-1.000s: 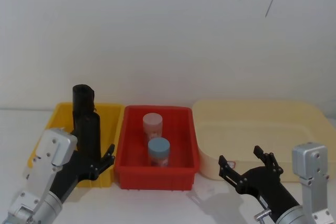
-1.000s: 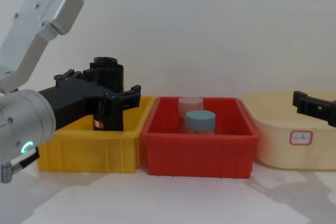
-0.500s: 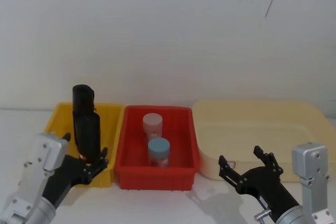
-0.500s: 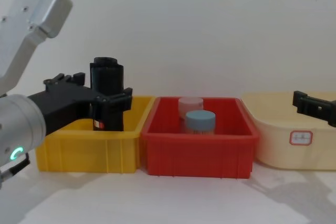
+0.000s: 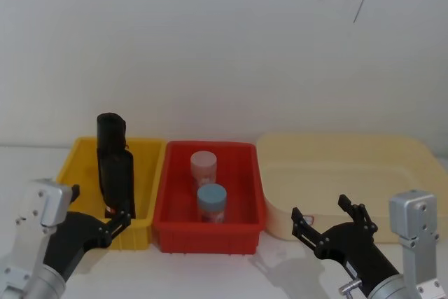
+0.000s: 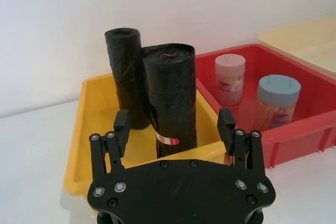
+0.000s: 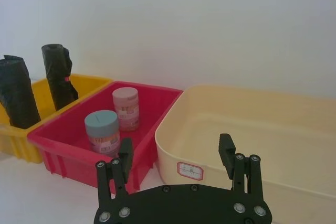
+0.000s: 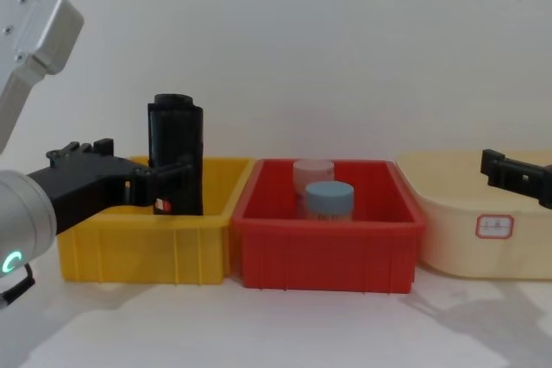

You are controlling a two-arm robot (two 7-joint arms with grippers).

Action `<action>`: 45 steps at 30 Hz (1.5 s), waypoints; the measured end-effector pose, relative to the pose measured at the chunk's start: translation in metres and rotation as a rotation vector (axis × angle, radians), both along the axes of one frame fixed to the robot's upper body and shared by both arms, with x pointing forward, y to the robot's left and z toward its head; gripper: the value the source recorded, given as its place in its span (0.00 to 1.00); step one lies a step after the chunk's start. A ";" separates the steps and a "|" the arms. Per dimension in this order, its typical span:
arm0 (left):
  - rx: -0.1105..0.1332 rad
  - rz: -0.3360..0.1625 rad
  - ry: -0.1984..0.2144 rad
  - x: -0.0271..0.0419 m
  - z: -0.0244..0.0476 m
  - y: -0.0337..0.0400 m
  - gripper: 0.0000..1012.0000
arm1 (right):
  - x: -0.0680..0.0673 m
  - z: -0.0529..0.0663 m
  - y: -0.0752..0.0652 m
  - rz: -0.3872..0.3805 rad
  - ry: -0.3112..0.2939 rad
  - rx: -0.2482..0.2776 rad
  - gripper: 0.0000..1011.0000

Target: Pick up the garbage bag with the one hand and transfer it to the other hand.

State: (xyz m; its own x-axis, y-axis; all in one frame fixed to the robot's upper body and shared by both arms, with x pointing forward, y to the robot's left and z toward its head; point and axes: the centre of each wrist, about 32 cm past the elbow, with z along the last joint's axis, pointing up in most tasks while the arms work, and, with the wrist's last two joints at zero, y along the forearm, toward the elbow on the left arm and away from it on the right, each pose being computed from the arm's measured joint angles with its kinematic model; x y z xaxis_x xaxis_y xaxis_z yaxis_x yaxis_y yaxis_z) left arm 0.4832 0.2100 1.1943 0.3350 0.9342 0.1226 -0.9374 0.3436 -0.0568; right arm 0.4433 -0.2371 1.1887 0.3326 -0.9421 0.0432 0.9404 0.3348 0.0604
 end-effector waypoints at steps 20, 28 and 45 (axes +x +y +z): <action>-0.072 -0.013 0.042 0.0349 0.0000 -0.0138 0.99 | 0.000 0.000 0.000 0.000 0.000 0.000 0.99; -0.089 -0.022 0.034 0.0497 0.0020 -0.0203 0.99 | 0.000 0.000 0.000 0.000 0.000 0.000 0.99; -0.114 -0.012 0.004 0.0734 0.0099 -0.0277 0.62 | 0.000 0.000 0.000 0.000 0.000 0.000 0.99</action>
State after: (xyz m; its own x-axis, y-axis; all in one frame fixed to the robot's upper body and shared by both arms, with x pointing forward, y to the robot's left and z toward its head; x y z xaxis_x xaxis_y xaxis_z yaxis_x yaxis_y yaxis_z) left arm 0.5566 0.1824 1.2042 0.3467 0.9379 0.0148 -0.9335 0.3465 -0.0921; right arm 0.4433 -0.2371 1.1887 0.3326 -0.9421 0.0432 0.9404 0.3348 0.0603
